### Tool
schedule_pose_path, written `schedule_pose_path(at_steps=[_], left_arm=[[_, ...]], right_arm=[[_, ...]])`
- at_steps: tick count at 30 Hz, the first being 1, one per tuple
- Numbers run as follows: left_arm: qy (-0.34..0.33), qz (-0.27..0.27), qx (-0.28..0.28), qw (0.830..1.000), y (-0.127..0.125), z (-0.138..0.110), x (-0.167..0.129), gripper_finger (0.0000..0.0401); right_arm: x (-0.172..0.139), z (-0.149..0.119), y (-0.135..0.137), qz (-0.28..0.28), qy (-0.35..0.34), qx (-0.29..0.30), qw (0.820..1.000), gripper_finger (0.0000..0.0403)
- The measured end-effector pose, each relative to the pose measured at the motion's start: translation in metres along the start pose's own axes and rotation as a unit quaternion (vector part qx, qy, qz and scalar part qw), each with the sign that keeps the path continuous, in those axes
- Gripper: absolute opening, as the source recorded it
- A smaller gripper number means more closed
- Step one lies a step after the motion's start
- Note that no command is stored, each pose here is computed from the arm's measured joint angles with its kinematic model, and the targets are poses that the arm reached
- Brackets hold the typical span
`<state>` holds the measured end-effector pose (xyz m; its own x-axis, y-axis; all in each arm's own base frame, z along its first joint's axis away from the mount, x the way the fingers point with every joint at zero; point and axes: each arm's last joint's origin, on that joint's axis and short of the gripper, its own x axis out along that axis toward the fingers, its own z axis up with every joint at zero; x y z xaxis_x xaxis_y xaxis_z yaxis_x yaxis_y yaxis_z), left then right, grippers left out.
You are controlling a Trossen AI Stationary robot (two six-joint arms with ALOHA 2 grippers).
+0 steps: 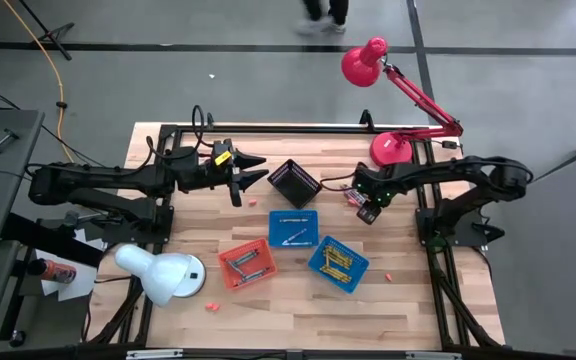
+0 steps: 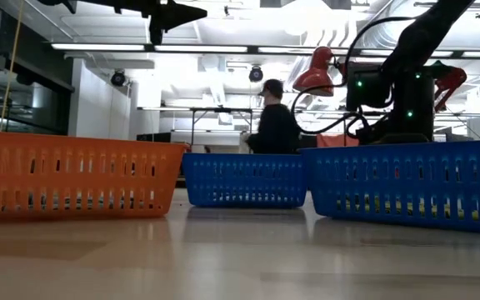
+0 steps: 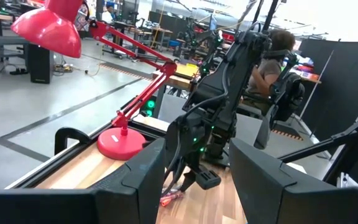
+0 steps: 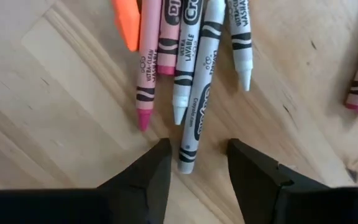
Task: Sort crayons
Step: Put the white crayon into the left blue bin
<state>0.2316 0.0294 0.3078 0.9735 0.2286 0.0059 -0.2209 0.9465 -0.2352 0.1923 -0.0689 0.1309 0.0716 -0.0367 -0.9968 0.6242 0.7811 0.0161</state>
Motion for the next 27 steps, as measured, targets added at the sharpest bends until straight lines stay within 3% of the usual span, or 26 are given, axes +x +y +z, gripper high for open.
schedule_pose_path(at_steps=[8,14,20,24,27], left_arm=[[-0.001,0.001,0.001,1.0,0.0,0.0,0.0,0.0165],[-0.03,0.009,0.024,0.999,-0.001,0.012,-0.011,0.0165],[-0.061,0.029,0.031,0.997,0.0,0.024,-0.026,0.0165],[-0.064,0.03,0.031,0.997,0.0,0.026,-0.028,0.0165],[-0.063,0.03,0.031,0.997,0.0,0.025,-0.027,0.0165]], right_arm=[[0.001,-0.002,-0.001,-0.01,0.011,-0.001,1.0,0.0017],[-0.014,-0.02,-0.003,-0.021,0.036,-0.009,0.999,0.0007],[-0.047,-0.031,-0.001,0.018,-0.058,0.039,0.997,0.0004],[-0.077,-0.023,0.008,0.097,-0.219,0.078,0.968,0.0002],[-0.101,-0.009,0.016,0.168,-0.351,0.081,0.918,0.0002]])
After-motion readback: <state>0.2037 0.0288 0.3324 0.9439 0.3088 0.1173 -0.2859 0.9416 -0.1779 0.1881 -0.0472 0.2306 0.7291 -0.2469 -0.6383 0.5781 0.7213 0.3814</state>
